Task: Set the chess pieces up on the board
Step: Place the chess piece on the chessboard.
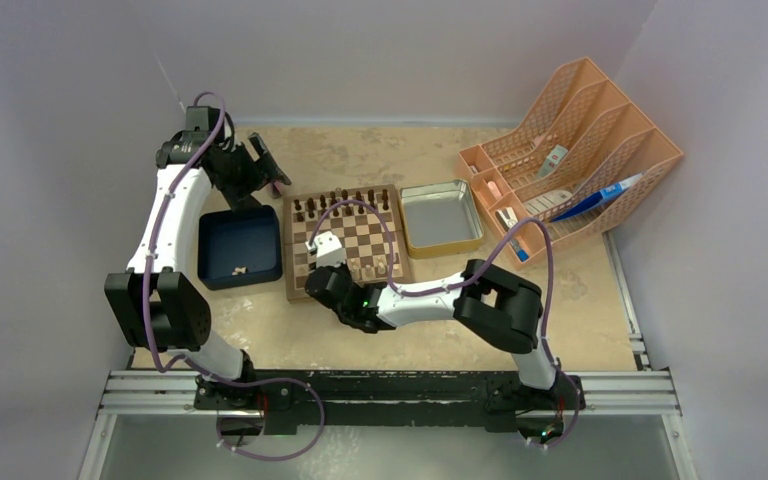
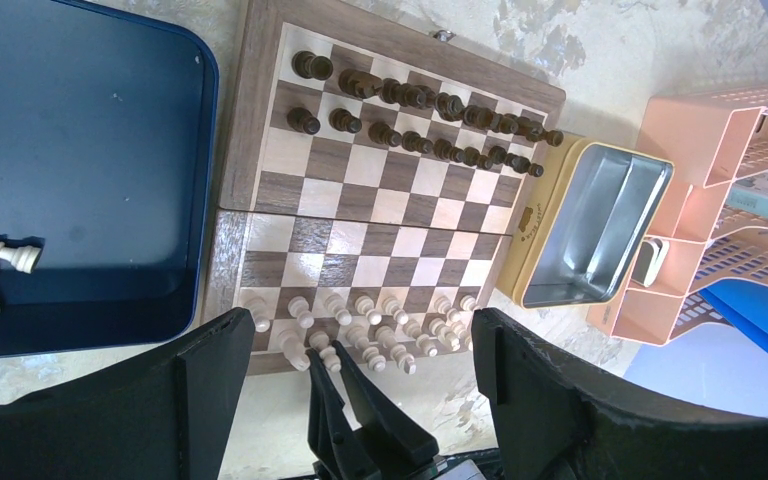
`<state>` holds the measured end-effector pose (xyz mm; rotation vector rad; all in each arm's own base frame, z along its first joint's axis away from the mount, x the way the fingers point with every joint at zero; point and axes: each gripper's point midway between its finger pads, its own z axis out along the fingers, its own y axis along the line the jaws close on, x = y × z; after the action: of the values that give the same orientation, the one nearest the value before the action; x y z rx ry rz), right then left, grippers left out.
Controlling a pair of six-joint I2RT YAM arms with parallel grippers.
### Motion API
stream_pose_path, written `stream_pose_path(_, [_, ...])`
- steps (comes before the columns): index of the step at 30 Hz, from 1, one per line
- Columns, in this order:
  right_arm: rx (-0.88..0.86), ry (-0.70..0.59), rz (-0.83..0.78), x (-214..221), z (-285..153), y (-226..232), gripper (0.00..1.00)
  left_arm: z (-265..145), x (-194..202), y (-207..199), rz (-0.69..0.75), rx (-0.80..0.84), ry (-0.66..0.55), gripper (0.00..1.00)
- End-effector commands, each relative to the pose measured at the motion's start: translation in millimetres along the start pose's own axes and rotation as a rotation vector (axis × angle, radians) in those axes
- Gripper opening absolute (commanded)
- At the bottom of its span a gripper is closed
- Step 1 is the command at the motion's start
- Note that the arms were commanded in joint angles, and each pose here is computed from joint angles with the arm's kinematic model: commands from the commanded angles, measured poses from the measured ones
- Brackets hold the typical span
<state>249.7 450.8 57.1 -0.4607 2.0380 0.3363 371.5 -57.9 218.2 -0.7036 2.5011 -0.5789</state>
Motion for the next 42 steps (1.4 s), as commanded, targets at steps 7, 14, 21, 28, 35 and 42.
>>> stream_pose_path(7, [0.018,-0.040,0.001,-16,1,2,0.24,-12,-14,-14,0.028,0.050,-0.053,0.80])
stream_pose_path(14, [0.017,-0.041,-0.003,-16,2,2,0.26,-12,-13,-14,0.027,0.055,-0.053,0.80])
stream_pose_path(21, [0.007,-0.059,-0.003,-25,1,6,0.32,-13,-10,-16,0.026,0.070,-0.043,0.80])
stream_pose_path(28, [0.000,-0.071,0.008,-34,-2,8,0.32,-12,-7,-17,0.029,0.082,-0.031,0.79])
stream_pose_path(35, [0.011,-0.088,0.015,-44,-8,4,0.32,-15,-4,-22,0.033,0.108,-0.017,0.78])
stream_pose_path(42, [0.021,-0.104,0.016,-55,-15,1,0.33,-15,-2,-20,0.028,0.099,-0.013,0.78])
